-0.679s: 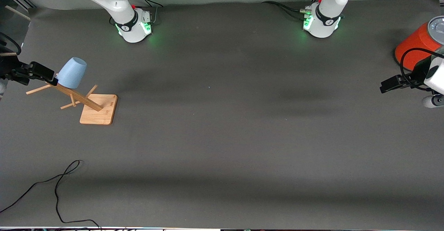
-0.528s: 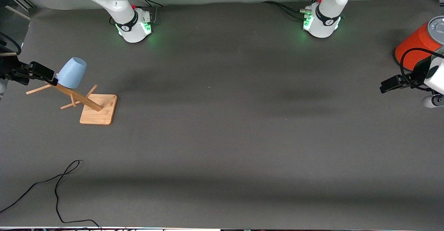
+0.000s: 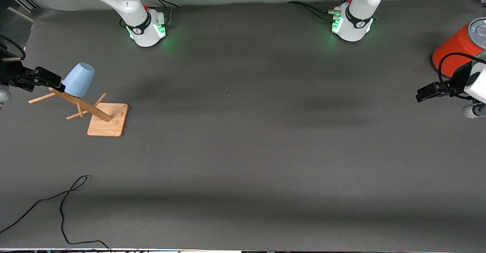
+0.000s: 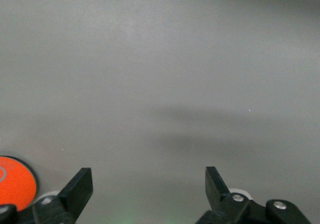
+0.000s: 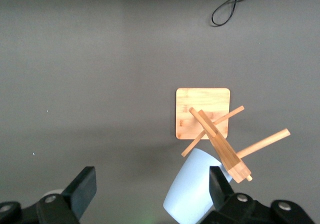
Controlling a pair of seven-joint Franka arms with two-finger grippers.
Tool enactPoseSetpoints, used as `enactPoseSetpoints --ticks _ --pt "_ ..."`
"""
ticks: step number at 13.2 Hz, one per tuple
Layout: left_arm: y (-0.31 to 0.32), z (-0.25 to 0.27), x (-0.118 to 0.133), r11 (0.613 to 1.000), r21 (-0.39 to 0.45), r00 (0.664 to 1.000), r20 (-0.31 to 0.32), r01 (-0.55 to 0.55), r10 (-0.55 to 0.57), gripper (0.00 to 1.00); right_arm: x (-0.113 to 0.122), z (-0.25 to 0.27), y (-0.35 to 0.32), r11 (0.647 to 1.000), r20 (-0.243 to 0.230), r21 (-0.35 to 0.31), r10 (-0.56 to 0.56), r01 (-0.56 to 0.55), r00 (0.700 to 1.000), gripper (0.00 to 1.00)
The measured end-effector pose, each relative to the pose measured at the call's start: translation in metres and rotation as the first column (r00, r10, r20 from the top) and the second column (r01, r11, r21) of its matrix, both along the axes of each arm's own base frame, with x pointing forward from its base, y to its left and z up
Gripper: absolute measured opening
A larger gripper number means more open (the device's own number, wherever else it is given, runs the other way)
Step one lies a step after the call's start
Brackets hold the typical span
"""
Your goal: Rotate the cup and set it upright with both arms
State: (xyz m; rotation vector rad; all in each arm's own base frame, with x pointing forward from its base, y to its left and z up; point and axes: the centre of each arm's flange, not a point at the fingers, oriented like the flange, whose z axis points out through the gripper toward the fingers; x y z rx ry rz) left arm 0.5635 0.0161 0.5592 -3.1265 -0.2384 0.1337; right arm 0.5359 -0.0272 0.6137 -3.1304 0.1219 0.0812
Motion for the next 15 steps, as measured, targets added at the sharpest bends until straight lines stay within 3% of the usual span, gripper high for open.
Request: enactPoseSetpoints --ticks 6,8,11,15 --pt "0.0 0.0 0.0 1.0 0.0 1.0 0.0 0.0 0.0 1.0 -0.059 -0.012 -0.047 0.997 0.005 0.003 -0.075 0.075 0.997 1.0" --pt "0.0 0.0 0.0 1.0 0.0 1.0 0.0 0.0 0.0 1.0 -0.068 -0.016 -0.051 0.987 -0.005 0.006 -0.16 0.16 0.987 1.0" --pt "0.0 0.0 0.0 1.0 -0.001 1.0 0.0 0.001 -0.001 1.0 -0.07 -0.023 -0.054 0.942 -0.022 -0.006 -0.336 0.336 0.942 1.0" --pt "0.0 0.0 0.0 1.0 -0.001 1.0 0.0 0.001 -0.001 1.0 -0.074 -0.031 -0.054 0.848 -0.038 -0.025 -0.53 0.529 0.847 1.0"
